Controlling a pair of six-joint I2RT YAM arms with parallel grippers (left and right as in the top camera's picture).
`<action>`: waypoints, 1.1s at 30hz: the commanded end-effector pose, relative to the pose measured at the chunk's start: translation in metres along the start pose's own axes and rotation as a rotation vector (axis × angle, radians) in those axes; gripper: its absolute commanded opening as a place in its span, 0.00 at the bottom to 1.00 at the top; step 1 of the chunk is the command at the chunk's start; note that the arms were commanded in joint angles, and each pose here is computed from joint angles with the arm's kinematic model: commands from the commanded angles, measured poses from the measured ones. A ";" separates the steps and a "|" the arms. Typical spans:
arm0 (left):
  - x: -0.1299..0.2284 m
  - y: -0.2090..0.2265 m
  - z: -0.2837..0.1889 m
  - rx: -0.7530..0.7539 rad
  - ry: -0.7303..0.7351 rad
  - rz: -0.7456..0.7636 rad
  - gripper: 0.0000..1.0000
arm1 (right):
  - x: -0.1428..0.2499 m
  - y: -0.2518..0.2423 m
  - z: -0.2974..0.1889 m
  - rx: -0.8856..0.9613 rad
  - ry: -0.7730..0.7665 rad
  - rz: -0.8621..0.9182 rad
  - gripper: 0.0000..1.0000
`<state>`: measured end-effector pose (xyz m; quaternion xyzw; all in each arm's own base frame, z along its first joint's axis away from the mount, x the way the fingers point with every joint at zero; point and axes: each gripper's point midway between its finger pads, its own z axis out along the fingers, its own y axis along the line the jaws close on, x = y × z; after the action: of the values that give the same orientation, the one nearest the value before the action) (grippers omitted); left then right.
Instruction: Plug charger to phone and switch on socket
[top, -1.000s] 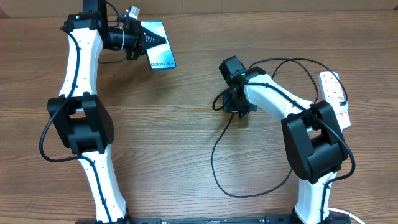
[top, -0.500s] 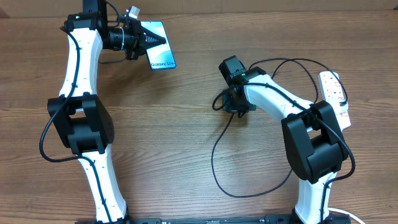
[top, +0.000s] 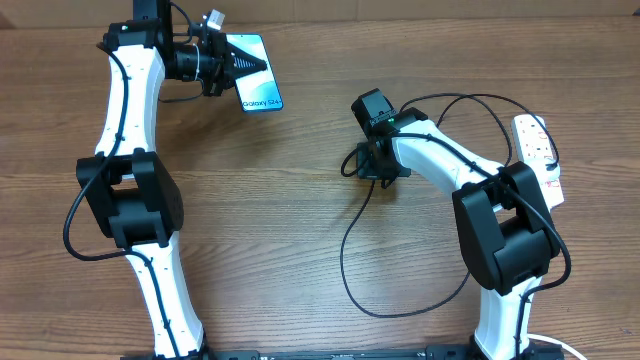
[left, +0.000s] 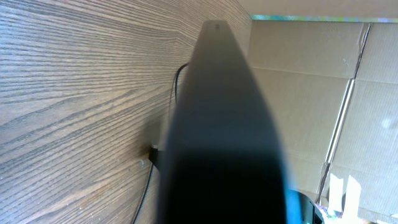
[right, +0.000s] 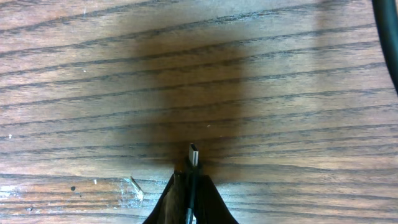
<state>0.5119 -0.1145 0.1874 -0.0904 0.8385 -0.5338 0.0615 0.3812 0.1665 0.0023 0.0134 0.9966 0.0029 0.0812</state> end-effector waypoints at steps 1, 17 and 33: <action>0.003 -0.019 -0.002 0.032 0.003 0.053 0.04 | 0.007 -0.006 0.009 0.023 0.022 -0.009 0.04; 0.015 -0.069 -0.011 0.322 0.086 0.104 0.04 | -0.015 0.108 -0.168 -1.197 0.031 -0.257 0.04; 0.024 -0.079 0.011 0.313 0.129 0.100 0.04 | -0.010 0.146 -0.213 -1.419 0.021 -0.368 0.04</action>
<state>0.5032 -0.1541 0.2319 -0.0219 0.7671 -0.6393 0.0487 0.3614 0.3115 0.1890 -0.2103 0.7555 0.6176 0.0599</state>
